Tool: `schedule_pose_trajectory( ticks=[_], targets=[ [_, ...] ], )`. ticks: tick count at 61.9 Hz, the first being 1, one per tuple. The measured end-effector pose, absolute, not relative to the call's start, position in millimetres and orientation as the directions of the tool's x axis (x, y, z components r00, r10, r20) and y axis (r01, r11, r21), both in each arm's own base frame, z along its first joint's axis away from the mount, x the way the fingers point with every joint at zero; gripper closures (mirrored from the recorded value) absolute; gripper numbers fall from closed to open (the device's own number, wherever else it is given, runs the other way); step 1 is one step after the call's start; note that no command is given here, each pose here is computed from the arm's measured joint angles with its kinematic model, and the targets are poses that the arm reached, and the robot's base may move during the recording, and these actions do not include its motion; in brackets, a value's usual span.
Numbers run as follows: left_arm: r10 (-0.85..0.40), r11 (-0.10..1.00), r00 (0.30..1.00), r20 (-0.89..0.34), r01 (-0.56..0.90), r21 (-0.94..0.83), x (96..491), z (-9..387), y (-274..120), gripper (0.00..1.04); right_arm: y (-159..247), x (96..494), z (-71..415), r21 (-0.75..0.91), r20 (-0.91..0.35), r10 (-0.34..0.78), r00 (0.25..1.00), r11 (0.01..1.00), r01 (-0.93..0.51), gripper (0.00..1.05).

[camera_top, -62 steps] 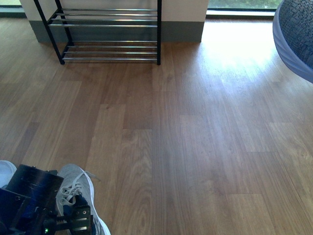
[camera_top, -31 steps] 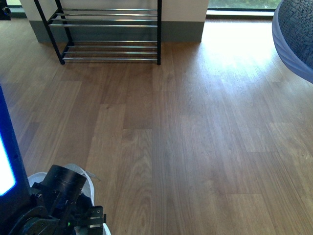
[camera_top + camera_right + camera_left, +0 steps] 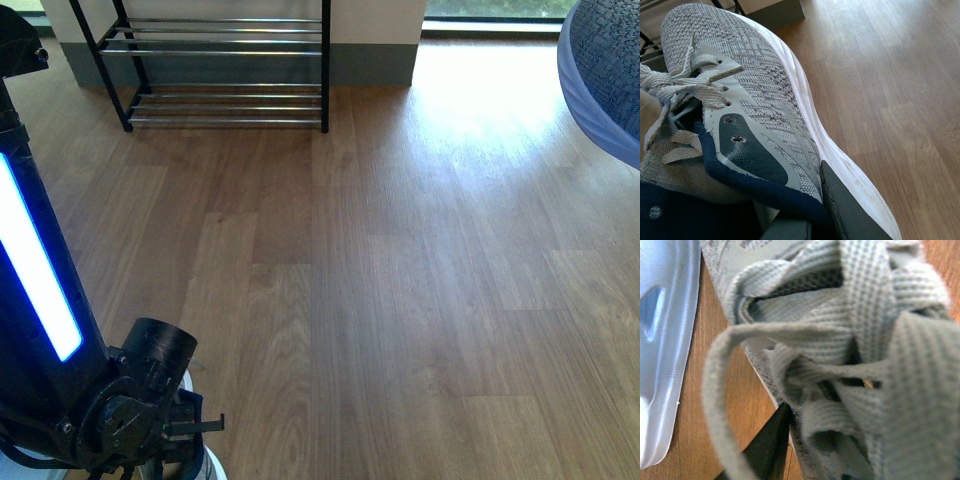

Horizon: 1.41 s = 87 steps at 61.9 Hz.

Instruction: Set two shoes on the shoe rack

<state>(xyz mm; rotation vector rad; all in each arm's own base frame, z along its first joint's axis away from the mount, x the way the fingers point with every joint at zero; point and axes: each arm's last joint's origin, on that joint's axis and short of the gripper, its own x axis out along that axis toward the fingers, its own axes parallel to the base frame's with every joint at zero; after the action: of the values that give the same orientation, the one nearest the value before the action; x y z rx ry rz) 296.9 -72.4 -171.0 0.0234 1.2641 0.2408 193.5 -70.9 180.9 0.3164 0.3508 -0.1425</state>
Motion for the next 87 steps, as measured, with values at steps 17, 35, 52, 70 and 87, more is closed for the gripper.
schedule_pose_trajectory(
  ticks=[17, 35, 52, 70, 87],
  targets=[
    [0.226, 0.971, 0.305, -0.925, -0.153, 0.186, 299.6, -171.5, -65.5, 1.01, -70.9, 193.5, 180.9, 0.279, -0.359, -0.082, 0.93, 0.941, 0.191, 1.03],
    [0.23, 0.973, 0.497, -0.837, -0.089, 0.215, 316.4, -145.6, -39.1, 1.01, -70.9, 193.5, 180.9, 0.279, -0.359, -0.082, 0.93, 0.941, 0.191, 1.03],
    [0.26, 0.965, 0.592, -0.763, -0.127, 0.23, 282.3, -56.9, -14.3, 1.02, -70.9, 193.5, 180.9, 0.279, -0.359, -0.082, 0.93, 0.941, 0.191, 1.03],
    [0.262, 0.965, 0.71, -0.653, -0.197, 0.173, 257.9, 36.5, -11.7, 1.02, -70.9, 193.5, 180.9, 0.279, -0.359, -0.082, 0.93, 0.941, 0.191, 1.03],
    [0.284, 0.959, 0.777, -0.563, -0.246, 0.143, 213.2, 107.7, -11.9, 1.02, -70.9, 193.5, 180.9, 0.279, -0.359, -0.082, 0.93, 0.941, 0.191, 1.03]
  ],
)
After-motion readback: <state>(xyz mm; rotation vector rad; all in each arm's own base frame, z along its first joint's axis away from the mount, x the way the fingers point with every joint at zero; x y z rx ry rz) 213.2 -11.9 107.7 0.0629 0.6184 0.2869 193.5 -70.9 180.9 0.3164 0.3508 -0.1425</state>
